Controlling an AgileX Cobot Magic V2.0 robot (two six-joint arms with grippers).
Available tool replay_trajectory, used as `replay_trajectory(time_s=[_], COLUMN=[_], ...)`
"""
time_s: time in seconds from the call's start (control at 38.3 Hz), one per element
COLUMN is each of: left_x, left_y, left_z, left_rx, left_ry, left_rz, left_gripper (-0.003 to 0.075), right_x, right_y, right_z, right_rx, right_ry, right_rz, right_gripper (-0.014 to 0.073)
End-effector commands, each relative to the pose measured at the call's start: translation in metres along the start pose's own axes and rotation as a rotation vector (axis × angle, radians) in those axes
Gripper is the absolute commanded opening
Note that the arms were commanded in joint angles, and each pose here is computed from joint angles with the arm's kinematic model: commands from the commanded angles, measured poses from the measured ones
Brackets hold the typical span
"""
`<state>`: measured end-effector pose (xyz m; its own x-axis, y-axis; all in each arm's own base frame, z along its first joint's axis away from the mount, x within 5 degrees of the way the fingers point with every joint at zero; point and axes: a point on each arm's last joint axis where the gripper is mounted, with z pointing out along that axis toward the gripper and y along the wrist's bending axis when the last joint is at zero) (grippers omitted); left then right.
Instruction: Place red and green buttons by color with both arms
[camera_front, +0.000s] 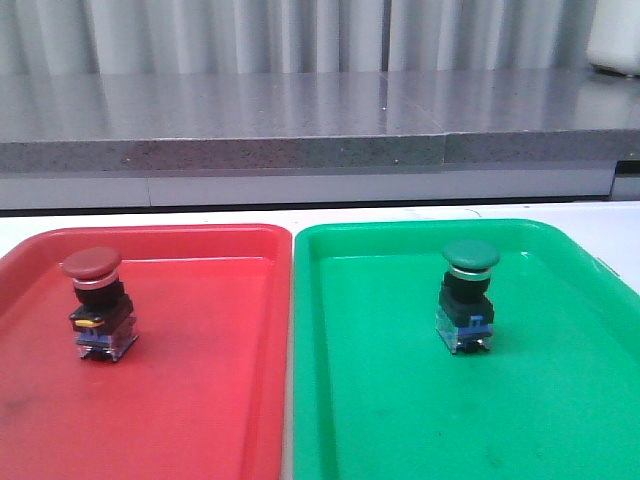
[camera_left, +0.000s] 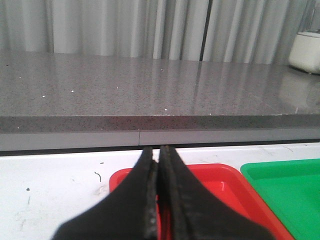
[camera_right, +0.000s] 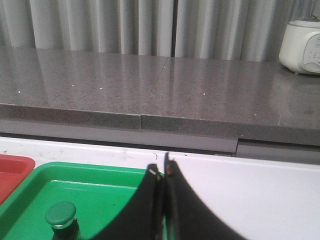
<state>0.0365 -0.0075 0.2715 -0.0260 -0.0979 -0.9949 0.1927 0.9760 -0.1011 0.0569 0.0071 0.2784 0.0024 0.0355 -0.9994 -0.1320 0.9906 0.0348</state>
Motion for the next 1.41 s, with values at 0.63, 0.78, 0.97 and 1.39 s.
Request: replay_trajectory(time_s=[0.63,0.78,0.97,1.39], left_x=[0.067,0.067,0.067,0.067], left_y=[0.017,0.017,0.017,0.017], left_z=[0.018,0.018,0.018,0.018], left_rx=[-0.179,-0.179,-0.179,-0.179], left_ry=[-0.082,-0.082,-0.082,-0.082], left_rz=[-0.016,-0.016,-0.016,-0.016], left_gripper=[-0.002,-0.002,-0.002,-0.002], right_x=[-0.016,-0.016,-0.016,-0.016], right_y=[0.001,0.001,0.001,0.001], right_z=[-0.001,-0.001,-0.001,-0.001], right_rx=[-0.002,-0.002,-0.002,-0.002], right_ry=[-0.1,-0.1,-0.1,-0.1], right_rz=[-0.021,-0.021,-0.021,-0.021], right_gripper=[-0.0066,-0.0066,-0.0066,-0.0066])
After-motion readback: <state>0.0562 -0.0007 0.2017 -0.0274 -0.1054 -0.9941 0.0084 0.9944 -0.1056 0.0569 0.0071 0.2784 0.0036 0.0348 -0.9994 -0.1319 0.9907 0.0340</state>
